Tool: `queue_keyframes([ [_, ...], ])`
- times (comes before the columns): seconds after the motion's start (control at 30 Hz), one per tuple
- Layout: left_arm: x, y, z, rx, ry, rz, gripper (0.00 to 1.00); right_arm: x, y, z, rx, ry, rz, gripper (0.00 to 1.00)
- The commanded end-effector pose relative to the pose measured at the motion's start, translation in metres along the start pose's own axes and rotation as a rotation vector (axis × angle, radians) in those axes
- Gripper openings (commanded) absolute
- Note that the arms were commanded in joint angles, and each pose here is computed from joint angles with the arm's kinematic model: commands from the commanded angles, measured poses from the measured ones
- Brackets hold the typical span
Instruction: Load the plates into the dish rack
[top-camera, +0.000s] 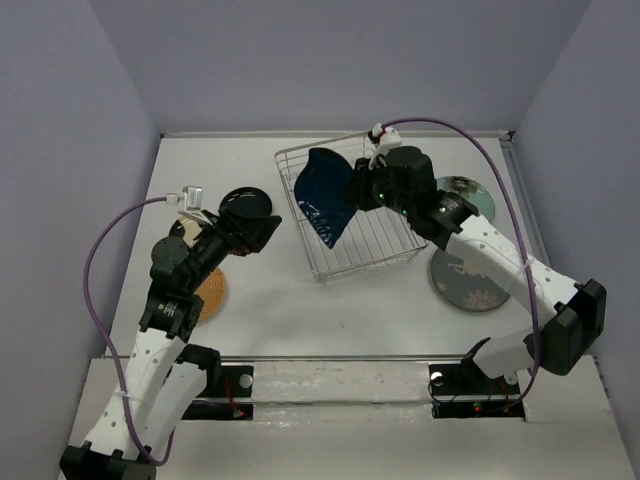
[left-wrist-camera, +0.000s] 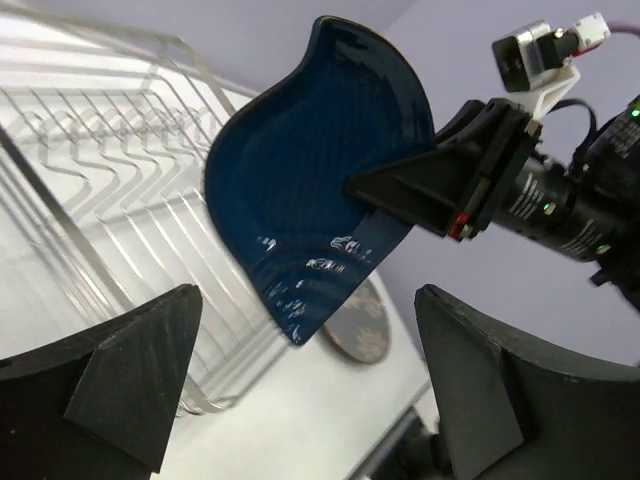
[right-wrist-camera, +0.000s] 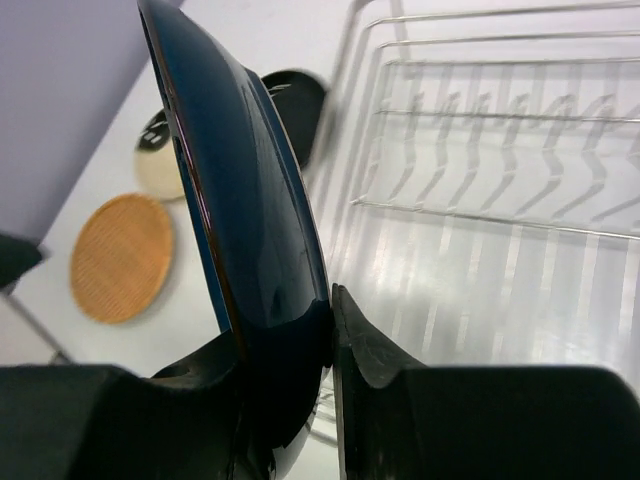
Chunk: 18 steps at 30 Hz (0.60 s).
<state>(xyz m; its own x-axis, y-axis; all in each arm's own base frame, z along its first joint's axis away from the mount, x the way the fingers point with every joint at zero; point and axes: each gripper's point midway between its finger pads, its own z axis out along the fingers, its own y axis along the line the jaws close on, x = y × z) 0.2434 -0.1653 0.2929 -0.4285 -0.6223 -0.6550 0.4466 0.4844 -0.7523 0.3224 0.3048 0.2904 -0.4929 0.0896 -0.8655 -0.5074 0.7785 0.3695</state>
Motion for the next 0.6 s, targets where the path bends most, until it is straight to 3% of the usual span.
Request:
queue_keyframes([
  [0.0, -0.029, 0.008, -0.013, -0.153, -0.035, 0.280, 0.99, -0.094, -0.063, -0.025, 0.267, -0.168, -0.103, 0.07],
  [0.07, -0.036, 0.018, -0.022, -0.228, -0.041, 0.381, 0.99, -0.106, -0.090, -0.024, 0.380, -0.143, -0.134, 0.07],
  [0.1, -0.038, 0.021, -0.024, -0.247, -0.051, 0.397, 0.99, -0.095, -0.108, -0.019, 0.443, -0.097, -0.148, 0.07],
  [0.3, -0.020, 0.032, -0.032, -0.248, -0.018, 0.454, 0.99, -0.128, -0.156, -0.023, 0.717, -0.044, -0.266, 0.07],
  [0.57, -0.008, 0.026, -0.029, -0.211, 0.023, 0.462, 0.99, -0.146, -0.190, 0.006, 0.810, 0.008, -0.320, 0.07],
])
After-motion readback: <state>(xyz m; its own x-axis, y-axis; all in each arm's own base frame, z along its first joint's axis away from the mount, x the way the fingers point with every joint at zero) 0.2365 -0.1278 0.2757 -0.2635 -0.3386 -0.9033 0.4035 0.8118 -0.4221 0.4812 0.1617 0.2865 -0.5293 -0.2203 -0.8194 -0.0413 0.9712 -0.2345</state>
